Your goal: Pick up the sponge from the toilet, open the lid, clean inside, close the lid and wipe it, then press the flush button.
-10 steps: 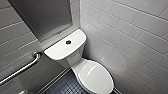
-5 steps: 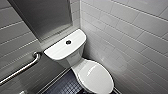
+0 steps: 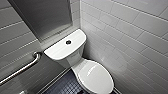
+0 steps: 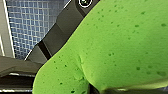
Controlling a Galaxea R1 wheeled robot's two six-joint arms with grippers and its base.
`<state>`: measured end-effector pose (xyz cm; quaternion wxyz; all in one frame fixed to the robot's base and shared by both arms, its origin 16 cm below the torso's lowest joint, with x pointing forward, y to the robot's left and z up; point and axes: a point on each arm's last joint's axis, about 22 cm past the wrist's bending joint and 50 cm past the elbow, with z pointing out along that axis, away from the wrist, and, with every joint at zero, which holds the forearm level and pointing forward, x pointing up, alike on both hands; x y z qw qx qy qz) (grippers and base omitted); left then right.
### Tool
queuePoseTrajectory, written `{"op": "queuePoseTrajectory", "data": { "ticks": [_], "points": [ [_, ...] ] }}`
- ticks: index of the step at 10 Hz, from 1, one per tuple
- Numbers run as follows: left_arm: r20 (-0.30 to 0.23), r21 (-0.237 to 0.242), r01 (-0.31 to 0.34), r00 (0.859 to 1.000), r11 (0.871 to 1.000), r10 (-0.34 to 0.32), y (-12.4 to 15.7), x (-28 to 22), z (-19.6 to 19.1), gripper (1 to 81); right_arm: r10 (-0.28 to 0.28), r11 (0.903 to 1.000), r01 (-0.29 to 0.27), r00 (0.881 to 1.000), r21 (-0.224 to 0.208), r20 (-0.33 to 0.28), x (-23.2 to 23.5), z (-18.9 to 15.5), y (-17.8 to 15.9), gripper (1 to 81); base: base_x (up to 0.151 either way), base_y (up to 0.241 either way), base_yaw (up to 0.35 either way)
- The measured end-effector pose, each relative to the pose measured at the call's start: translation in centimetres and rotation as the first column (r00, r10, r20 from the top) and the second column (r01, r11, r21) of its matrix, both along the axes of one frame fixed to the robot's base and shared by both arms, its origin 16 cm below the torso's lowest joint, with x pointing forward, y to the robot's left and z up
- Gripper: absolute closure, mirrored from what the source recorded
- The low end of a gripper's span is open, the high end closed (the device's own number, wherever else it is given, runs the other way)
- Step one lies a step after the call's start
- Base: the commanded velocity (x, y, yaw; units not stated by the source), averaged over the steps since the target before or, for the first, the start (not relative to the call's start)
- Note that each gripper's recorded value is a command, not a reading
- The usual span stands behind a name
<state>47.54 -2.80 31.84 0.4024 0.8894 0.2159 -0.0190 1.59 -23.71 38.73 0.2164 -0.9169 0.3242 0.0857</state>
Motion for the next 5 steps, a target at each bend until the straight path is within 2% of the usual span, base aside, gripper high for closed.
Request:
{"op": "queuePoseTrajectory", "data": {
  "ticks": [2, 5],
  "points": [
    [0.006, -0.008, 0.001, 1.000, 1.000, -0.001, -0.6, 0.4, 0.1, 1.0, 0.000, 1.0000, 0.000, 1.000, 0.001, 0.008, 0.5, -0.5, 0.0, 81.1, 0.000, 0.000, 0.000],
    [0.045, -0.011, 0.002, 0.999, 1.000, -0.002, -0.7, 2.7, -0.6, 1.0, 0.001, 1.0000, -0.001, 0.999, 0.001, 0.043, 2.4, -3.0, 0.0, 81.1, 0.000, 0.000, 0.000]
  ]
}}
